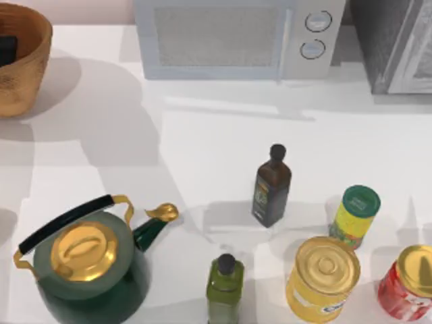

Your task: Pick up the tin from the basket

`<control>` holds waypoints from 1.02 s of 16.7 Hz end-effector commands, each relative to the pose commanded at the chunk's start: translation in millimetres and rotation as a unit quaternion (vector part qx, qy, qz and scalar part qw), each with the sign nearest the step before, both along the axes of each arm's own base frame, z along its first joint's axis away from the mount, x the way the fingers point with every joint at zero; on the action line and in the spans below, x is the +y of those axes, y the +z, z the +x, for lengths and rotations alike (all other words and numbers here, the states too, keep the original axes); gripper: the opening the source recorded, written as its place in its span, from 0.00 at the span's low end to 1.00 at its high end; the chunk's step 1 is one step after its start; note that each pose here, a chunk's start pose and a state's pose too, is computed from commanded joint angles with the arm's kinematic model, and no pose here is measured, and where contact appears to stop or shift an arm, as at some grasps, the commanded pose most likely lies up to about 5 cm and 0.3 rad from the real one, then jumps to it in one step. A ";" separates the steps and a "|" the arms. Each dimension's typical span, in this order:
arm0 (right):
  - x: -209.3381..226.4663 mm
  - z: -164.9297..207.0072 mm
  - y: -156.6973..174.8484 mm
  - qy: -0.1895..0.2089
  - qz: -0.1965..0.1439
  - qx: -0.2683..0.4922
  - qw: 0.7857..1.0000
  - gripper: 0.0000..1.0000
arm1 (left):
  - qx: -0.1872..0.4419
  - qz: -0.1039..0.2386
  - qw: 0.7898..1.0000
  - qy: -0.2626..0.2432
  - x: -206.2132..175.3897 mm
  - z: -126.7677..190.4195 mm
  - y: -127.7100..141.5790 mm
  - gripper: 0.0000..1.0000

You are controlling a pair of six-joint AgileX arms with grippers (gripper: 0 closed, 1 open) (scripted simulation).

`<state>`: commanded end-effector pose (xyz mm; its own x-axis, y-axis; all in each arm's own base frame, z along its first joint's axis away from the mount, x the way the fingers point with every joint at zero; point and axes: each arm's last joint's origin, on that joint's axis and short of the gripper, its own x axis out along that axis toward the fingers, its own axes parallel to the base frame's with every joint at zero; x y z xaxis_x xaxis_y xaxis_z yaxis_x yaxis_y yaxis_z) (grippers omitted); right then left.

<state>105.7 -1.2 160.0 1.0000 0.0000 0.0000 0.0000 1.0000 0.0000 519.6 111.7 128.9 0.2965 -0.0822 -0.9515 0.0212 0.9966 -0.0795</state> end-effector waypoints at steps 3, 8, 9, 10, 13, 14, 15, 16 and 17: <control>0.0 0.0 0.0 0.000 0.000 0.000 1.000 1.00 | 0.000 0.000 1.000 0.000 0.0 0.0 0.0 0.62; 0.0 0.0 0.0 0.000 0.000 0.000 1.000 1.00 | 0.000 0.000 1.000 0.000 0.0 0.0 0.0 0.25; 0.0 0.0 0.0 0.000 0.000 0.000 1.000 1.00 | 0.000 0.000 1.000 0.000 0.0 0.0 0.0 0.17; 0.0 0.0 0.0 0.000 0.000 0.000 1.000 1.00 | 0.000 0.000 1.000 0.000 0.0 0.0 0.0 0.10; 0.0 0.0 0.0 0.000 0.000 0.000 1.000 1.00 | 0.000 0.000 1.000 0.000 0.0 0.0 0.0 0.00; 0.0 0.0 0.0 0.000 0.000 0.000 1.000 1.00 | 0.000 0.000 1.000 0.000 0.0 0.0 0.0 0.00; 0.0 0.0 0.0 0.000 0.000 0.000 1.000 1.00 | 0.000 0.000 1.000 0.000 0.0 0.0 0.0 0.00; 0.0 0.0 0.0 0.000 0.000 0.000 1.000 1.00 | 0.000 0.000 1.000 0.000 0.0 0.0 0.0 0.00; 0.0 0.0 0.0 0.000 0.000 0.000 1.000 1.00 | 0.000 0.000 1.000 0.000 0.0 0.0 0.0 0.00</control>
